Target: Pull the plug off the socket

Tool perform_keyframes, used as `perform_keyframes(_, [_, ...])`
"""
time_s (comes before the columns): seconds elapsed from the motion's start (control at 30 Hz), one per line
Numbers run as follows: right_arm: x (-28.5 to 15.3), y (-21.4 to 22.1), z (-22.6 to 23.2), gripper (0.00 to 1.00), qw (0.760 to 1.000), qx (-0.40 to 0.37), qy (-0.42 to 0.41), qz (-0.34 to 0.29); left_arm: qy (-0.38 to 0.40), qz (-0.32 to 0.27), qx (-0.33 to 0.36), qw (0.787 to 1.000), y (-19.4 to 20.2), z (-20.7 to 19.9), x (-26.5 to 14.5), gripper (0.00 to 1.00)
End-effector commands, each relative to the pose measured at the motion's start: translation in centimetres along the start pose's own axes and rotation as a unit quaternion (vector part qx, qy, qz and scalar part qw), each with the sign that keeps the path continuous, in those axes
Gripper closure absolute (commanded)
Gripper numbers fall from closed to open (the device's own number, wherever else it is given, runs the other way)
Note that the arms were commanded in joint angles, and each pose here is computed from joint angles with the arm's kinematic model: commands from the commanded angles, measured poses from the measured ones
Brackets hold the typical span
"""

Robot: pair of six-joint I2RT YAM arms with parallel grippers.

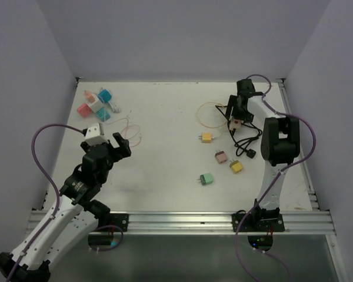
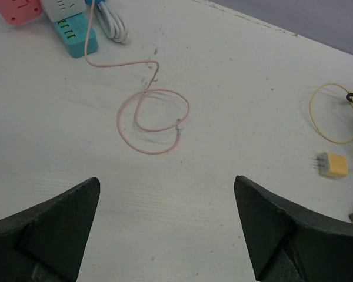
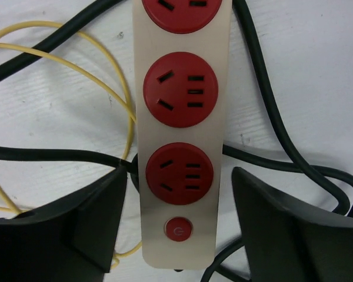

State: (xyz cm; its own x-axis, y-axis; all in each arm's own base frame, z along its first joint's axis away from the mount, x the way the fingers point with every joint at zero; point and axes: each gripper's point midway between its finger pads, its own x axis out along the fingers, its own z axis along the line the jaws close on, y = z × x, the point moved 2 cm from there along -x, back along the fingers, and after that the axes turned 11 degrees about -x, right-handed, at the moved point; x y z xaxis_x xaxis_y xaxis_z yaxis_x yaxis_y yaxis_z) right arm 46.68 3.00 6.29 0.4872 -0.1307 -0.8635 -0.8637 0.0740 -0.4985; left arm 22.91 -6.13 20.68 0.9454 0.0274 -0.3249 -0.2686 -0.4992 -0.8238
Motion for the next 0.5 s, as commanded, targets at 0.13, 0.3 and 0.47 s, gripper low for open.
perform_keyframes(0.13, [-8.0, -4.9, 0.1, 0.03, 0.996, 0.009, -0.040, -0.079, 0.003, 0.017, -0.001, 1.000, -0.2, -1.3, 0.8, 0.00])
perform_keyframes(0.3, [-13.7, -4.8, -0.2, 0.01, 0.990, 0.018, -0.067, -0.120, -0.006, 0.056, -0.003, 0.998, -0.6, -3.5, 2.1, 0.01])
perform_keyframes(0.47, [-18.5, -1.9, 0.6, 0.01, 0.977, 0.036, -0.138, -0.158, -0.021, 0.070, -0.007, 0.997, -1.4, -5.4, 3.8, 0.00])
